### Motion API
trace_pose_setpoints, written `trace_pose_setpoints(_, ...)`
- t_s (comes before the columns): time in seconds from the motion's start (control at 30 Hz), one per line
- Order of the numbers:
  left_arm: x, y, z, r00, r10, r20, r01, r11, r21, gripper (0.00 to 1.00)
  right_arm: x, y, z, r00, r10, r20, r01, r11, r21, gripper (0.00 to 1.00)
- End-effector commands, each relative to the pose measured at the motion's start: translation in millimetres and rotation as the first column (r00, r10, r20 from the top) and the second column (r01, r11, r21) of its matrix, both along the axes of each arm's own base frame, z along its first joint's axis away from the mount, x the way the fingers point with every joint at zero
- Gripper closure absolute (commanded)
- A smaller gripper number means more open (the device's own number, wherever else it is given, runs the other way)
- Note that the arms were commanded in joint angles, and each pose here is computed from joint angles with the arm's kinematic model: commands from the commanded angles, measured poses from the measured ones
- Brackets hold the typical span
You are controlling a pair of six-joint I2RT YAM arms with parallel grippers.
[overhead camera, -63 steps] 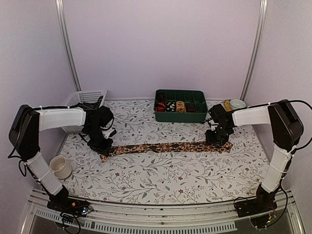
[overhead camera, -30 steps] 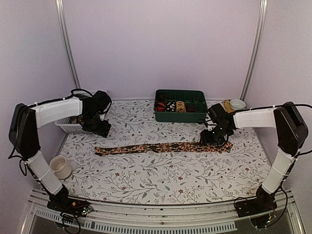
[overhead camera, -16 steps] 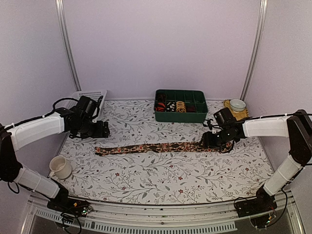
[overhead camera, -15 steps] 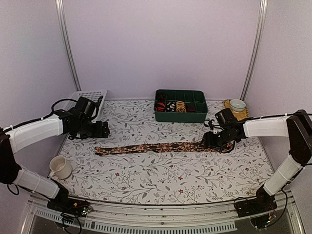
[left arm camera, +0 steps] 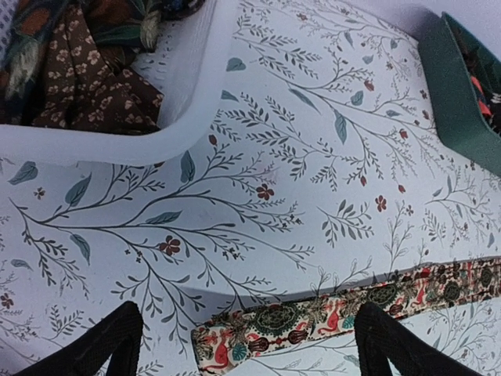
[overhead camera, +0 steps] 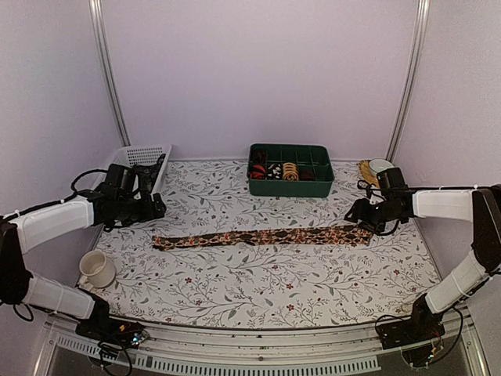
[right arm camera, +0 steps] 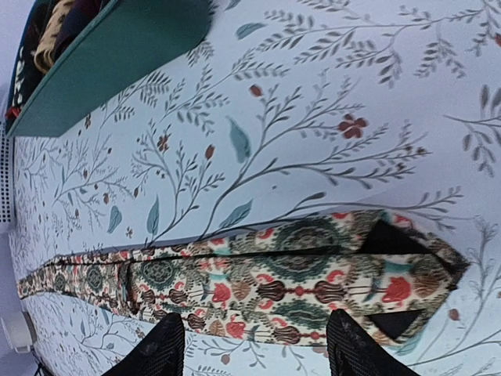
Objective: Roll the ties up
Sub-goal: Flatten out the tie at the center of the board.
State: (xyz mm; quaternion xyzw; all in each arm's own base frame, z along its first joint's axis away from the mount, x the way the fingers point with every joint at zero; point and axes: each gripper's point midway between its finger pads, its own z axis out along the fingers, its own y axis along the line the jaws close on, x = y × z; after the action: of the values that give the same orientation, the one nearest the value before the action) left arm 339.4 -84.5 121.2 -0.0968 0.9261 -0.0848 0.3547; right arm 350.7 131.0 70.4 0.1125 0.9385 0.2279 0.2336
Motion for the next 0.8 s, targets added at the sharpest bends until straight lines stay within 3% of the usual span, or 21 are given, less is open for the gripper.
trace_pose_setpoints(0.0,7,2,11,0.997,0.011,0.074,-0.004,0.996,-0.093,0.07,7,-27,29,0.990,-0.110,0.083,0.107,0.993,0.039,0.38)
trace_pose_setpoints(0.3,2,3,-8,0.999,0.015,0.052,-0.007,0.988,-0.155,0.11,-2,-59,2,0.971,-0.237,0.021,0.237,0.972,0.015,0.39)
trace_pose_setpoints(0.77,-8,4,-40,0.999,0.033,-0.007,-0.034,0.983,-0.182,0.22,-5,-44,10,0.983,-0.181,0.033,0.176,0.977,0.119,0.43)
